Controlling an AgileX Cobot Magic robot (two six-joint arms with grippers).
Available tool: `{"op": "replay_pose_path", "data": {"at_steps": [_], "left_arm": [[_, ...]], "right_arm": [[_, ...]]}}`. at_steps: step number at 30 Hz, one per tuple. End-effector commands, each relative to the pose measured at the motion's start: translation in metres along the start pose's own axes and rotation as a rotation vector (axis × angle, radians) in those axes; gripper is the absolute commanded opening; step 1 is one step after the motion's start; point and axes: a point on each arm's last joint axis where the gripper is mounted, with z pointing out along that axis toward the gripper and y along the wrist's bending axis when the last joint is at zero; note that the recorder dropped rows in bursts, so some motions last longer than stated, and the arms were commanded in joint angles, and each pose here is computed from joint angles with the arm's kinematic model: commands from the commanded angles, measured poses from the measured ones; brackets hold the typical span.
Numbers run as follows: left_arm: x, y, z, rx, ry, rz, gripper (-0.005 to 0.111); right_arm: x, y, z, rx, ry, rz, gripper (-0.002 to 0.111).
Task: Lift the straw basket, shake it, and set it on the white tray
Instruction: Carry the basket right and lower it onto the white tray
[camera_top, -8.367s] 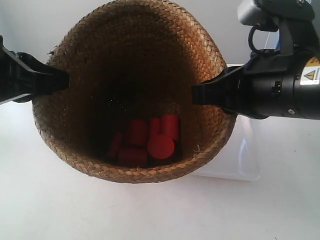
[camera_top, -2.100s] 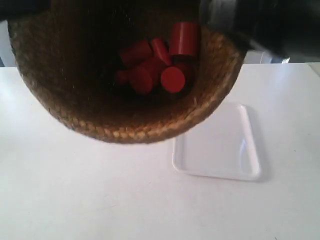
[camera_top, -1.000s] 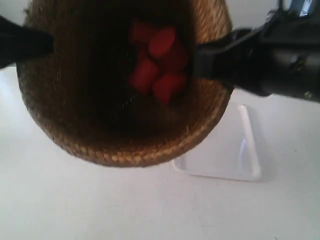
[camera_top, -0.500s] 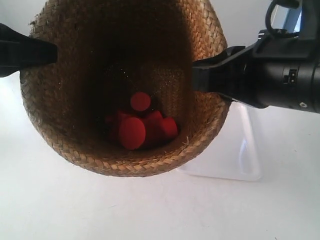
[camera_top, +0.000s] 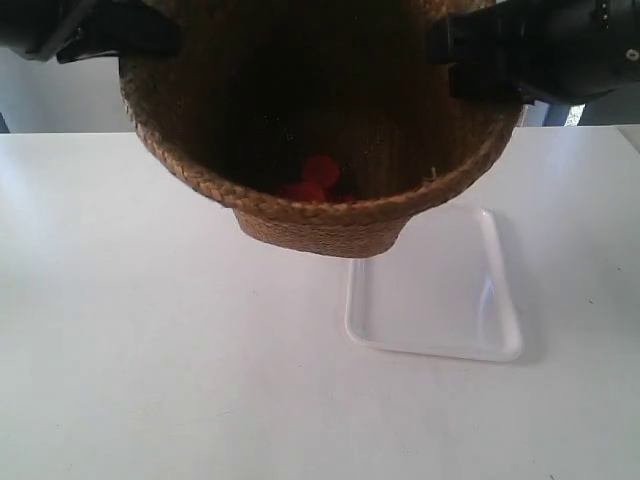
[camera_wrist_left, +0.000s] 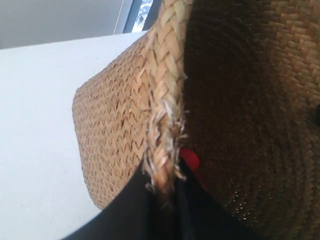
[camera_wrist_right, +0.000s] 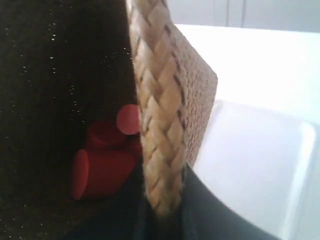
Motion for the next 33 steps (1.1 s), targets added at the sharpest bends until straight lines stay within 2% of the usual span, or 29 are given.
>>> {"op": "replay_pose_path", "data": {"at_steps": [1, 11, 17, 23, 25, 33], "left_arm": [[-0.014, -0.002, 0.015, -0.05, 0.068, -0.007, 0.0], [-0.014, -0.036, 0.085, -0.051, 0.221, -0.044, 0.0], [-0.016, -0.055, 0.121, -0.036, 0.267, -0.026, 0.0], [-0.023, -0.05, 0.139, -0.074, 0.288, -0.029, 0.0], [-0.026, -0.047, 0.144, -0.097, 0.291, -0.028, 0.0], [-0.025, -0.043, 0.171, -0.078, 0.321, -0.054, 0.0]], "right_arm": [[-0.013, -0.02, 0.007, 0.094, 0.137, -0.048, 0.0], [-0.045, -0.035, 0.013, 0.142, 0.229, -0.039, 0.0], [-0.053, -0.061, 0.019, 0.216, 0.29, 0.009, 0.0], [-0.047, -0.089, 0.04, 0.256, 0.377, 0.053, 0.0], [-0.046, -0.092, 0.047, 0.256, 0.386, 0.056, 0.0], [-0.042, -0.102, 0.067, 0.258, 0.418, 0.043, 0.0]]}}
